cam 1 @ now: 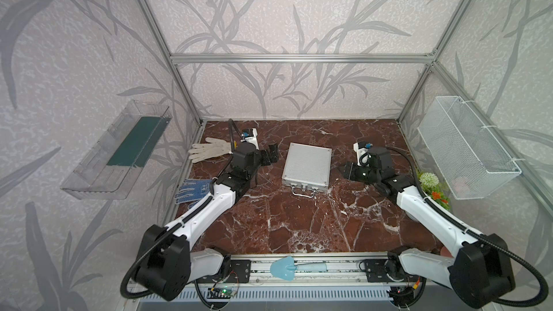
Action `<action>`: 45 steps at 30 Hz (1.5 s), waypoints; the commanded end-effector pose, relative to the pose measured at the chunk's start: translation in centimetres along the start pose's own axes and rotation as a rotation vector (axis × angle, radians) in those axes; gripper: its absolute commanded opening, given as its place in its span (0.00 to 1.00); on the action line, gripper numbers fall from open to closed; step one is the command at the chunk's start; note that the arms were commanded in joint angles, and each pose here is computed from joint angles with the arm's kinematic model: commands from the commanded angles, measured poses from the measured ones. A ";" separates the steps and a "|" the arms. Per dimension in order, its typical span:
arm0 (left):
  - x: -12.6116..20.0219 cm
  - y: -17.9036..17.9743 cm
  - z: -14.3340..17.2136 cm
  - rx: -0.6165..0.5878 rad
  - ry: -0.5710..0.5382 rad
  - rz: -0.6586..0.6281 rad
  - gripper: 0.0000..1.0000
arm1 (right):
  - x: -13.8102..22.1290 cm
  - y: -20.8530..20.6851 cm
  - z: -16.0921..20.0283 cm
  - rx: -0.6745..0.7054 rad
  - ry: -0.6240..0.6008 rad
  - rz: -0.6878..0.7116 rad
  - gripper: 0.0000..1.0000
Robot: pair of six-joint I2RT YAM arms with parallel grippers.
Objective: Open the poker set cases
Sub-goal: Adjust the poker set case at the center of the board.
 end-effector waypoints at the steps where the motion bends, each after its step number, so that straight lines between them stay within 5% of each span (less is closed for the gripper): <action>1: 1.1 3.8 1.3 0.026 -0.038 -0.187 0.92 | -0.8 0.9 4.1 0.033 0.136 -0.047 0.42; 7: -1.6 3.1 5.0 0.053 0.179 -0.059 0.71 | -4.1 3.4 7.6 -0.018 0.195 -0.126 0.40; 14: -5.7 2.3 6.9 0.023 0.300 -0.015 0.71 | -7.4 2.7 8.2 -0.080 0.202 -0.118 0.39; 17: -7.3 2.4 7.8 0.033 0.335 -0.019 0.77 | -8.5 2.2 7.8 -0.103 0.183 -0.131 0.39; 26: -10.3 0.6 10.4 0.074 0.420 0.066 0.82 | -8.8 0.2 5.8 -0.092 0.141 -0.100 0.38; 45: -8.6 -1.3 13.7 0.103 0.483 0.083 0.78 | -7.6 2.9 5.0 0.119 0.174 -0.201 0.39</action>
Point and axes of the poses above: each gripper's point midway between its finger pads, its own x axis back along the fingers, its own y axis along the line the jaws close on, z = x × y, the point moved 7 cm from there along x, back along the fingers, and after that the axes turned 11 degrees about x, right-handed, at the moved point
